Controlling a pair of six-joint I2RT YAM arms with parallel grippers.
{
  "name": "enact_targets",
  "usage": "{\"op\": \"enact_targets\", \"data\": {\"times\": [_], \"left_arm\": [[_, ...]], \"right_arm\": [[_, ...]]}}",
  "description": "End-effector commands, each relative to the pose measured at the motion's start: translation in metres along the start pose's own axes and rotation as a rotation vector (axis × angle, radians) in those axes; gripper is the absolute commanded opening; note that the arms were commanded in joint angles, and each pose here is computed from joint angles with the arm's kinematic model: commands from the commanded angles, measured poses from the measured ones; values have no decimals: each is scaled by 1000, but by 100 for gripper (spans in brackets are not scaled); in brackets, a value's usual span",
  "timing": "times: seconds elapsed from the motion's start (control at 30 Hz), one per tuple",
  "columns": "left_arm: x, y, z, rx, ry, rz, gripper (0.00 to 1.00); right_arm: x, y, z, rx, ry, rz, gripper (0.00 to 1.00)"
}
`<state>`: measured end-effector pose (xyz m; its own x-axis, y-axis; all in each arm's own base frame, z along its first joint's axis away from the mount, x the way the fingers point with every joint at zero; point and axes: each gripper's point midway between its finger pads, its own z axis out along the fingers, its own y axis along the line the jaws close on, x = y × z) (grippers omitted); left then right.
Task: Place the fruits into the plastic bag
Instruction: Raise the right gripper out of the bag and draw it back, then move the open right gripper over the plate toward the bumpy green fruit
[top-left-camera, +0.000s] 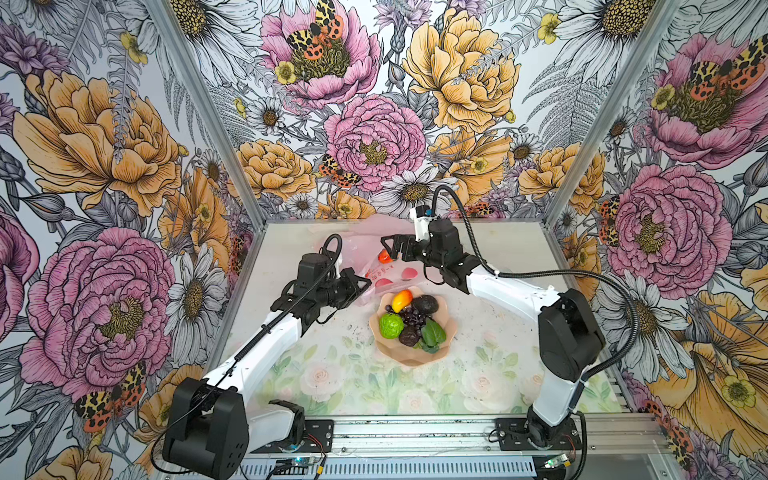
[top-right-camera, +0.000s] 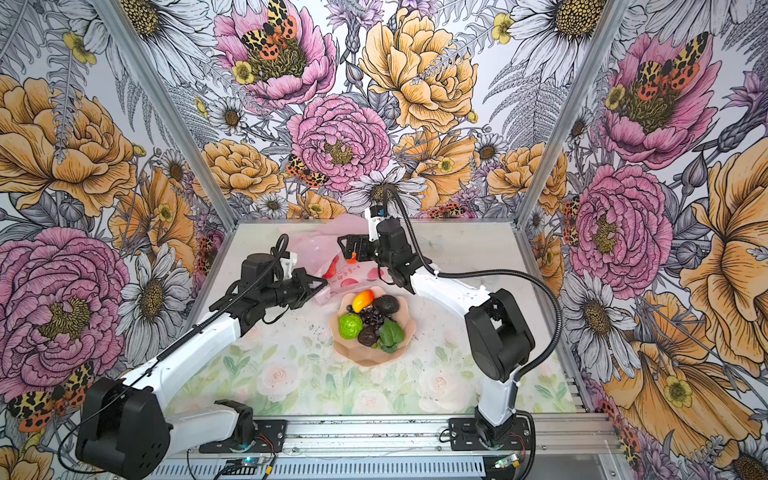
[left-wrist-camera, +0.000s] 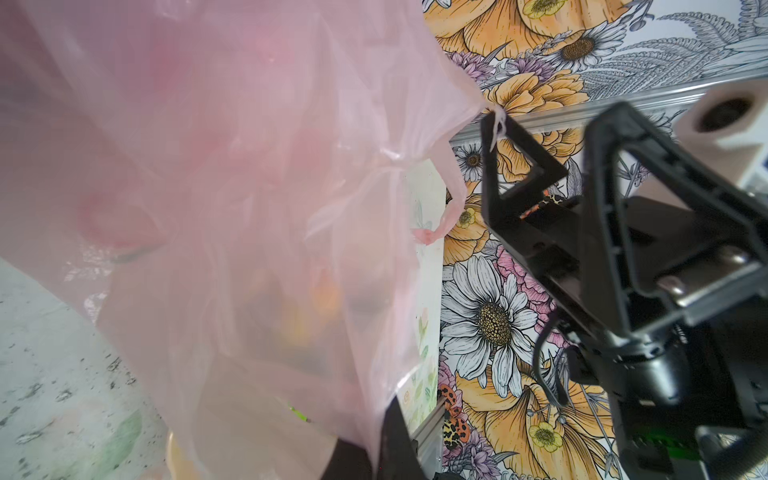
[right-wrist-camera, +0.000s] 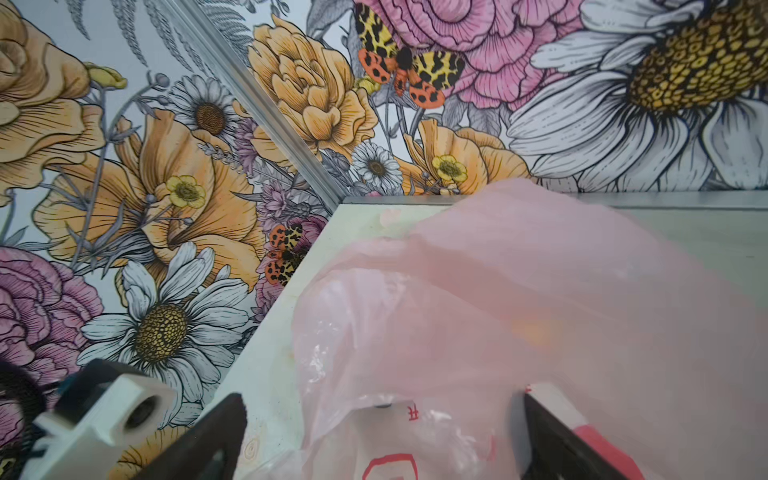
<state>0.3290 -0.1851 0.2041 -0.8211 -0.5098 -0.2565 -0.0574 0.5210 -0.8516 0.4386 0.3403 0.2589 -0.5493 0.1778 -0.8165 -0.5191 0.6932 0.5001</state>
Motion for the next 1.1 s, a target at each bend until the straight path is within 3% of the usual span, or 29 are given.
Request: {"op": "enact_targets", "data": {"times": [0.0, 0.17, 0.3, 0.4, 0.5, 0.6, 0.83, 1.07], "left_arm": [[-8, -10, -10, 26, -36, 6, 0], [-7, -9, -14, 17, -47, 9, 0], [-5, -8, -16, 14, -54, 9, 0], [-4, -7, -18, 12, -59, 10, 0], [-1, -5, -18, 7, -56, 10, 0], [1, -3, -19, 2, -56, 11, 0], [4, 0, -22, -1, -61, 5, 0], [10, 4, -26, -9, -58, 6, 0]], "right_arm": [[-17, 14, -28, 7, -25, -104, 100], [-26, 22, -72, 101, 1, -253, 100], [-21, 19, -102, 154, 23, -298, 100], [-9, 6, -127, 206, 13, -159, 100], [15, 7, -146, 95, 77, -121, 98], [36, 2, -163, 104, 155, -72, 95], [113, -7, -178, 173, 526, 178, 82], [168, 9, -165, 187, 717, 281, 74]]}}
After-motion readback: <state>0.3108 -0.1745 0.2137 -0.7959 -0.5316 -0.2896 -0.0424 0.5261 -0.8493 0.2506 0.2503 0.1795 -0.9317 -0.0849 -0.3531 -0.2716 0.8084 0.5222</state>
